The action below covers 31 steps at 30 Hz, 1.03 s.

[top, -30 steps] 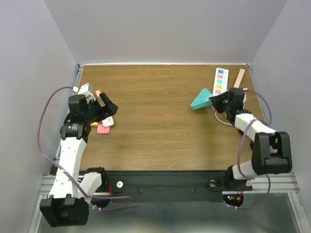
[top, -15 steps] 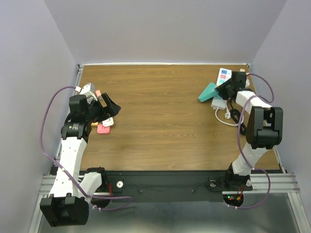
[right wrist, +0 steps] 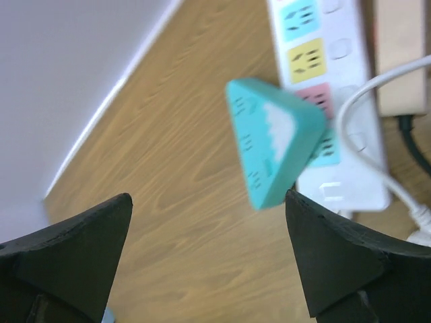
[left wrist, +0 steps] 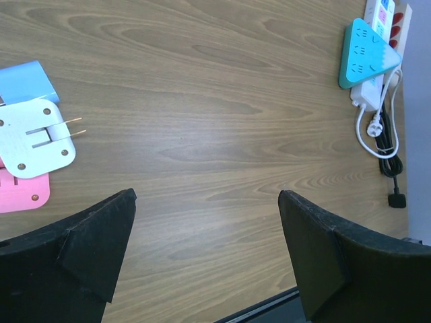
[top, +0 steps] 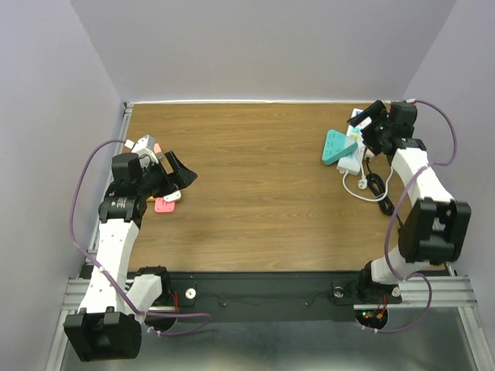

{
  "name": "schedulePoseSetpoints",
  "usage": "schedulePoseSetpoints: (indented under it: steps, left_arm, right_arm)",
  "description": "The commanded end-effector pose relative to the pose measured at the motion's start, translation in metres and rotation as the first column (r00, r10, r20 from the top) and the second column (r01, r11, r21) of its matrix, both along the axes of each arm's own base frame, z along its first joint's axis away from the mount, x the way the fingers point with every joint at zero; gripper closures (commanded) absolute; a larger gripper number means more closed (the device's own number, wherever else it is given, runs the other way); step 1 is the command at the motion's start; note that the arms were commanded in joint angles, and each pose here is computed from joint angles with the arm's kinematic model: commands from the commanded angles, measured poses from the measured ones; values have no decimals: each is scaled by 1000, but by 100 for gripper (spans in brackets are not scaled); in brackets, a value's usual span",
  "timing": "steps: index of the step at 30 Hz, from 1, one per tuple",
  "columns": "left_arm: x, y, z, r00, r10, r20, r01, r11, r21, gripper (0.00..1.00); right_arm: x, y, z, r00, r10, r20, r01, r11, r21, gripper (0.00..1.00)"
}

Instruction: Pull the plug off the socket

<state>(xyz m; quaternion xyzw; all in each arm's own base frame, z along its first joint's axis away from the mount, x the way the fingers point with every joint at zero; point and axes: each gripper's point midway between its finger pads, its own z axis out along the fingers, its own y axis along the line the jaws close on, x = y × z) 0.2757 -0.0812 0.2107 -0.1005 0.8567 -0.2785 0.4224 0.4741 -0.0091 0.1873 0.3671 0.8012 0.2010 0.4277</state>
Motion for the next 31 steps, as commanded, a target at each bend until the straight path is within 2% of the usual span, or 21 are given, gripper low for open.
schedulePoseSetpoints:
  steps: [1, 9, 13, 21, 31]
  left_arm:
    - [6, -6, 35, 993, -31, 113, 34, 999, -22, 1]
    - [12, -9, 52, 987, -51, 149, 56, 998, -31, 1]
    - [14, -11, 63, 983, -66, 173, 72, 997, -29, 1]
    - [15, -19, 83, 976, -94, 196, 109, 992, -65, 1]
    - [13, -19, 87, 972, -98, 213, 113, 992, -59, 1]
  right_arm:
    - [-40, 35, 64, 971, 180, 155, -185, 983, 16, 0]
    - [-141, 70, 94, 922, 298, 247, -317, 947, 43, 0]
    - [-160, 74, 94, 931, 251, 265, -287, 952, 108, 0]
    - [-156, 89, 112, 895, 334, 296, -386, 913, 135, 0]
    - [-152, 99, 124, 881, 357, 312, -411, 903, 128, 0]
